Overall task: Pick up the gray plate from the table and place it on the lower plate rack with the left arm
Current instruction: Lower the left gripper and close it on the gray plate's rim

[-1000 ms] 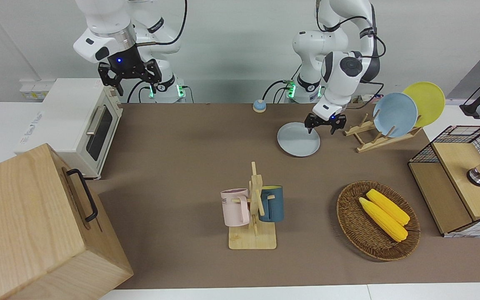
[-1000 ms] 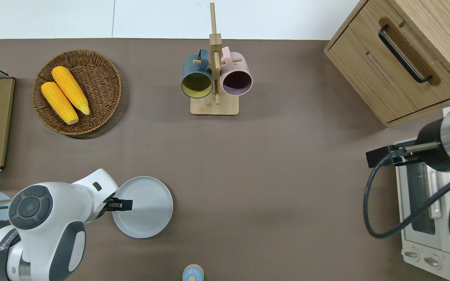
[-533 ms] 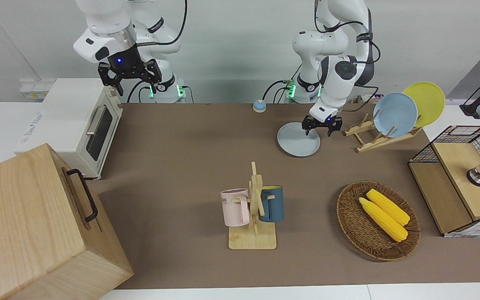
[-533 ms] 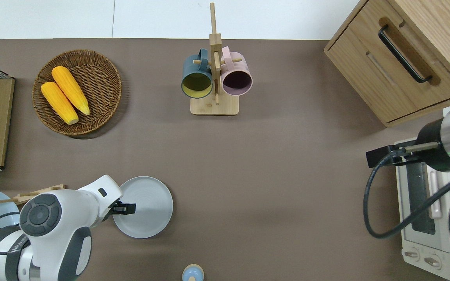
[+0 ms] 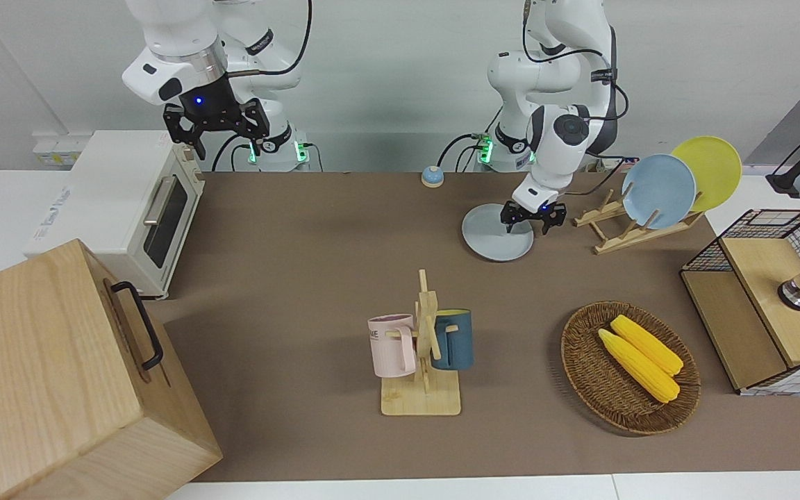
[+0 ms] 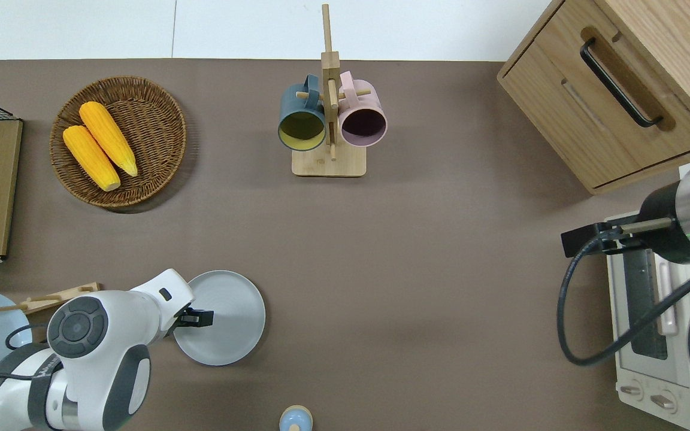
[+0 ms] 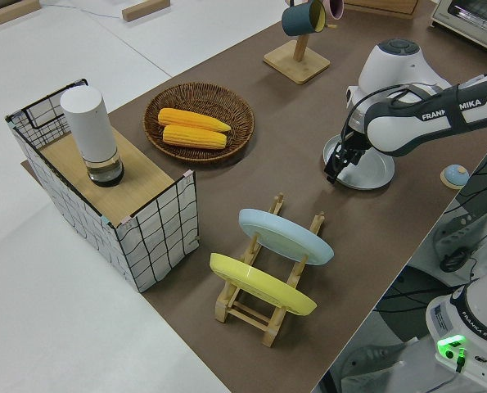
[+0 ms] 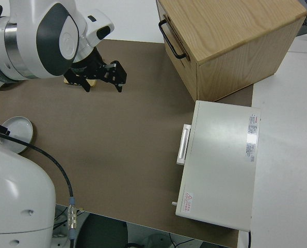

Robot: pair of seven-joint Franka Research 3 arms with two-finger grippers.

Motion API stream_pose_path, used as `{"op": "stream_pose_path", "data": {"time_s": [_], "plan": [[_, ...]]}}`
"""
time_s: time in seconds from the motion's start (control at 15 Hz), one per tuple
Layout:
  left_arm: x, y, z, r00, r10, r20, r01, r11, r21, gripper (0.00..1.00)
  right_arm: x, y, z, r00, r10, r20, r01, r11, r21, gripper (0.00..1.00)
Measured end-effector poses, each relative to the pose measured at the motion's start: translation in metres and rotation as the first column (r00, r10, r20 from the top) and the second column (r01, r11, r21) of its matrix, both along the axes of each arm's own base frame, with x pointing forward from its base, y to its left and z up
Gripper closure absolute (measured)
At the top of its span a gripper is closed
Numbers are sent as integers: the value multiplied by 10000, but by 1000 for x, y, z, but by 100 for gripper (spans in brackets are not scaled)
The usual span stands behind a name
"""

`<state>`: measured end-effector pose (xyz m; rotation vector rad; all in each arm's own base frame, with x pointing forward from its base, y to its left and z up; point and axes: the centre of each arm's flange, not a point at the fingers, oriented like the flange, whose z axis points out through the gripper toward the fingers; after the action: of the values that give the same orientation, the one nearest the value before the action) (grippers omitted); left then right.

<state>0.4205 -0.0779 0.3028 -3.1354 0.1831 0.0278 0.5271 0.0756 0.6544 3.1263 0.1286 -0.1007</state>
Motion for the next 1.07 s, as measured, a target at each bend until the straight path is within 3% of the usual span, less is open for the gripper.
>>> {"op": "stream_pose_path", "data": {"time_s": [0.53,0.6,0.87,1.07], "plan": [[0,0,-17,10000,5,-9,-5,10000,-35,4,0,0,0,10000,0,0,0,10000,0,1],[0,0,-17,10000,5,-1,-5,10000,-37,11,0,0,0,10000,0,0,0,10000,0,1],[2,2,-14,9999,69,81,-68,10000,-64,62,0,0,0,10000,0,0,0,10000,0,1],[1,1,-15,10000,54,62,-53,10000,-61,91,0,0,0,10000,0,0,0,10000,0,1]]}}
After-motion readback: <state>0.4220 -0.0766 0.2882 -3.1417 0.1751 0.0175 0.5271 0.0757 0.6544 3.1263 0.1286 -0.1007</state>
